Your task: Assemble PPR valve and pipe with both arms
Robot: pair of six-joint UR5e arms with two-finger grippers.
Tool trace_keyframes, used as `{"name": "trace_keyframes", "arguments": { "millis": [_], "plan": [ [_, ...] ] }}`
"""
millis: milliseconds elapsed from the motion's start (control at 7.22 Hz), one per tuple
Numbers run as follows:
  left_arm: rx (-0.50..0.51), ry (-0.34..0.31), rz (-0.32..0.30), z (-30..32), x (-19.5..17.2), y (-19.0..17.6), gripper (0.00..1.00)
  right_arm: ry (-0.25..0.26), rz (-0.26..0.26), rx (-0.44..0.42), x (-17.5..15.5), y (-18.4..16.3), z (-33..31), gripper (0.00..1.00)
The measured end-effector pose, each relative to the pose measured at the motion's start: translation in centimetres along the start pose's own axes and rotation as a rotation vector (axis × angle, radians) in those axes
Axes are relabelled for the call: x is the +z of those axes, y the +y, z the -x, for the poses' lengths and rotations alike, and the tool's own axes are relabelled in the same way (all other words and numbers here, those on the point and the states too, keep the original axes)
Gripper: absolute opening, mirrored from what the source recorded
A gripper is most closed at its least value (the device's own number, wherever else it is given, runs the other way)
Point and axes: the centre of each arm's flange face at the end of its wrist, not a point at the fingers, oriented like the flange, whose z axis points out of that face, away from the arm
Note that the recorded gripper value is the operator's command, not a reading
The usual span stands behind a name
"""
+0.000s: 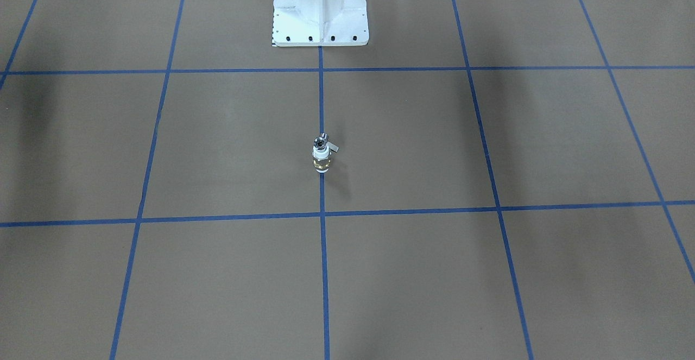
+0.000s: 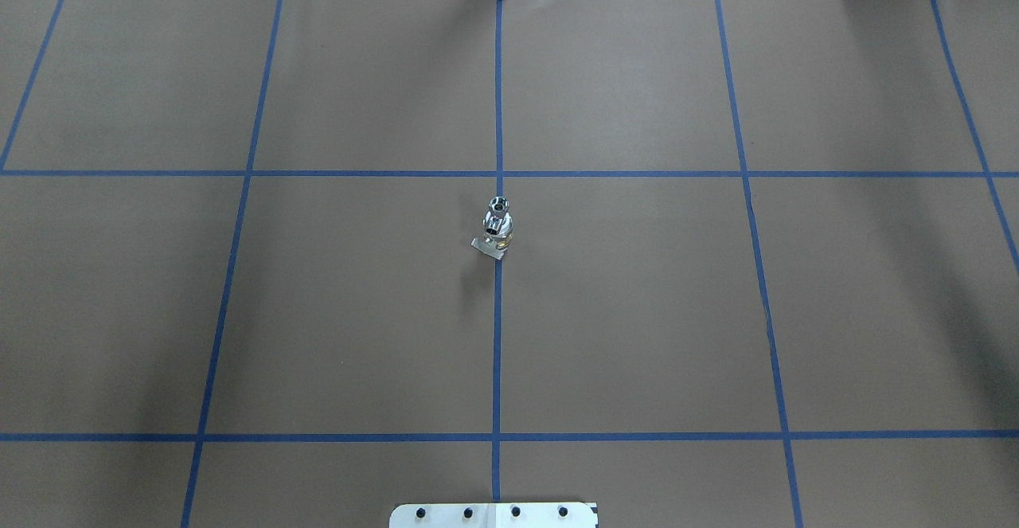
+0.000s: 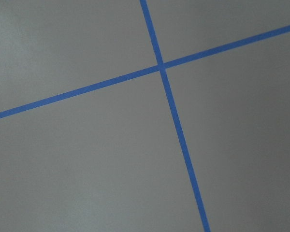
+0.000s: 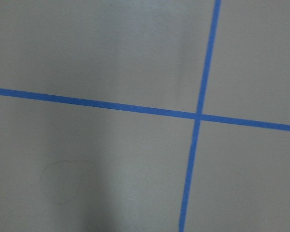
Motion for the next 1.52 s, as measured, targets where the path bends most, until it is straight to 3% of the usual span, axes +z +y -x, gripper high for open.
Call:
{"name": "trace_keyframes", "arguments": {
  "millis": [416, 831, 1524],
  "plan": [
    [-0.138, -0.007, -0.034, -0.2, -1.6, 0.1, 1.00, 0.003, 0.021, 0.039, 1.0, 3.6, -4.5, 1.00],
    [-0.115, -0.017, -0.074, -1.7, -3.2, -0.4, 1.00, -0.001, 0.031, 0.024, 1.4, 7.1, -7.7, 1.00],
    [-0.117, -0.017, -0.072, -1.7, -2.8, 0.3, 1.00, -0.029, -0.023, 0.012, -1.0, 6.5, -6.5, 1.00]
  ]
}}
